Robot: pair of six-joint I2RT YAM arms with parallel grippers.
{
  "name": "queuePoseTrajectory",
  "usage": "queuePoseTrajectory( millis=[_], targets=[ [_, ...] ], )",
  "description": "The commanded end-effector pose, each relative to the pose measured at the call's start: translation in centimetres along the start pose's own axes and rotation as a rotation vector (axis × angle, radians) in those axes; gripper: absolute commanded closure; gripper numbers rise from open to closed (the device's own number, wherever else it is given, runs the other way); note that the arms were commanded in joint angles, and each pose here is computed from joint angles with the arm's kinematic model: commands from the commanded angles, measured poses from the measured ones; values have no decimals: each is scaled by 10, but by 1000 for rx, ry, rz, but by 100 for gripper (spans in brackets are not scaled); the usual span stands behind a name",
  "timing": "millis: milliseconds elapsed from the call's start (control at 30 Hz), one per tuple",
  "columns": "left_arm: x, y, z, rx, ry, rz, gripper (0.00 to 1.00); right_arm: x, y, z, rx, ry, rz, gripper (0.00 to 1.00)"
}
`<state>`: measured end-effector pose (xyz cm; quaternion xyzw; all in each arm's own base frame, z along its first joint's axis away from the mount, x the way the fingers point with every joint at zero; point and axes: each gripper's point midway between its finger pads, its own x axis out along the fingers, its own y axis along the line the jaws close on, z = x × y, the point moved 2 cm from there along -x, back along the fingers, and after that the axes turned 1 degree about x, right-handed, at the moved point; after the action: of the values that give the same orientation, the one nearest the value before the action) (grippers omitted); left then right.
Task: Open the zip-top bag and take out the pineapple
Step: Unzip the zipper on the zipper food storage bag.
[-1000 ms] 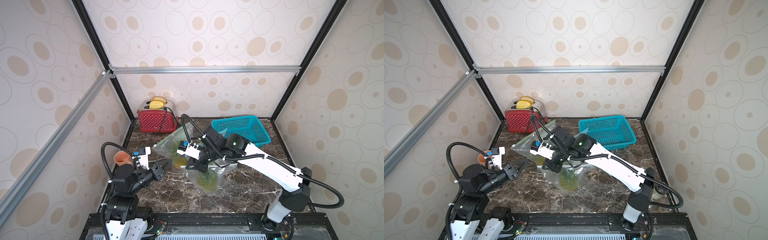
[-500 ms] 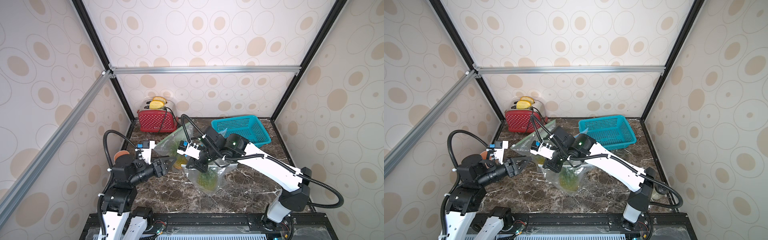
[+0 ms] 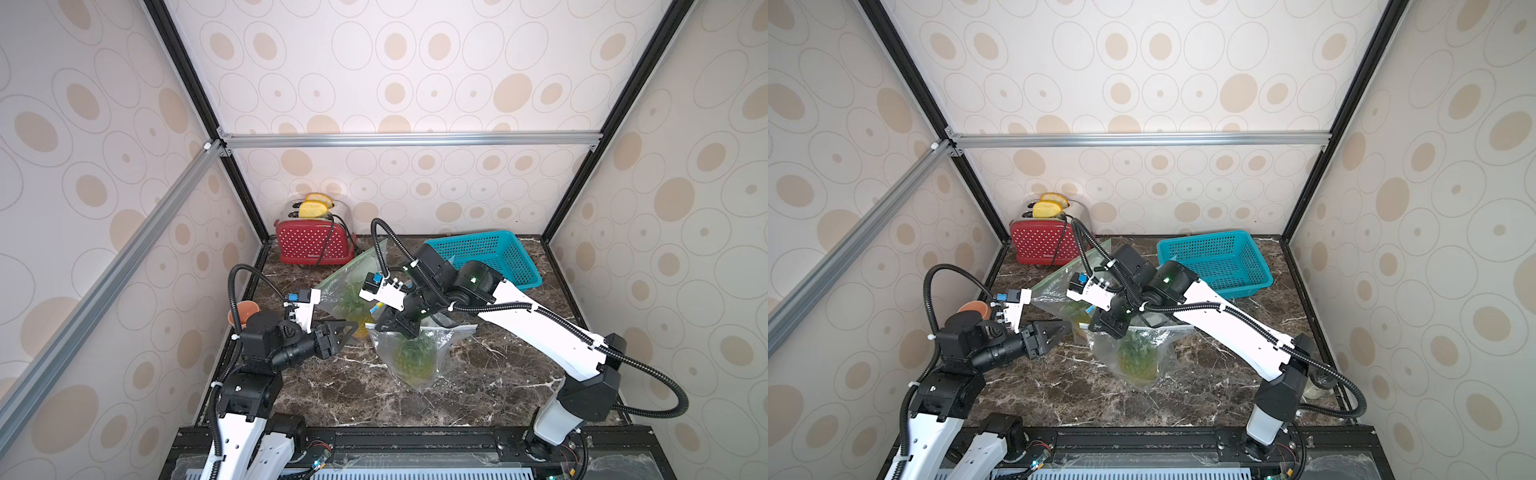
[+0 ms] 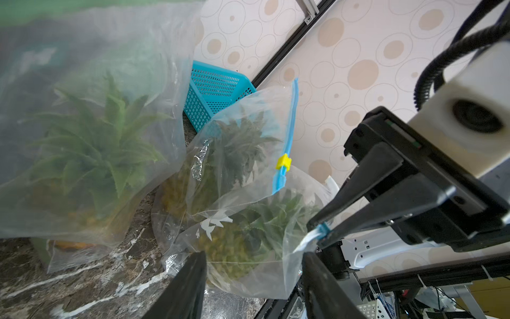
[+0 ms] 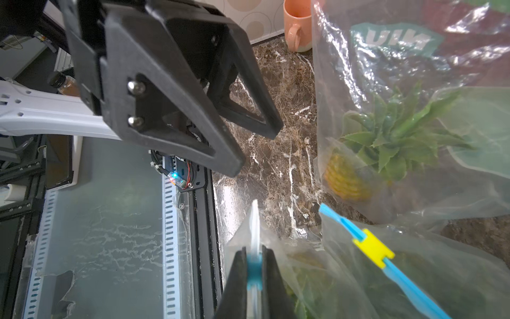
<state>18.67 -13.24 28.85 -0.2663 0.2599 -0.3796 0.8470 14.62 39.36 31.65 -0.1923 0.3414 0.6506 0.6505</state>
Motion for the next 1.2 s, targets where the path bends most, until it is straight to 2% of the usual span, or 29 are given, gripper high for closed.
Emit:
queuePoseTrajectory(
  millis=[0, 167, 333, 433, 800, 1033, 1167],
  targets=[
    [1, -12, 12, 18, -52, -65, 45, -10, 9, 11, -23, -45, 27, 98],
    [11, -18, 11, 11, -79, -115, 49, -11, 8, 12, -27, -49, 17, 98],
    [37, -30, -13, 61, 11, -135, 52, -9, 4, 10, -27, -42, 3, 98],
    [45, -35, -17, 100, 42, -119, 54, -9, 3, 8, -24, -40, 2, 98],
    [32, -30, -4, 175, 1, -5, 58, -6, 2, 2, -18, -33, -3, 97],
    [15, -33, -2, 215, -36, 21, 58, -4, 1, 3, -21, -27, -2, 97],
    [17, -36, -1, 205, -46, -7, 58, -3, 2, 5, -20, -31, 7, 97]
  ],
)
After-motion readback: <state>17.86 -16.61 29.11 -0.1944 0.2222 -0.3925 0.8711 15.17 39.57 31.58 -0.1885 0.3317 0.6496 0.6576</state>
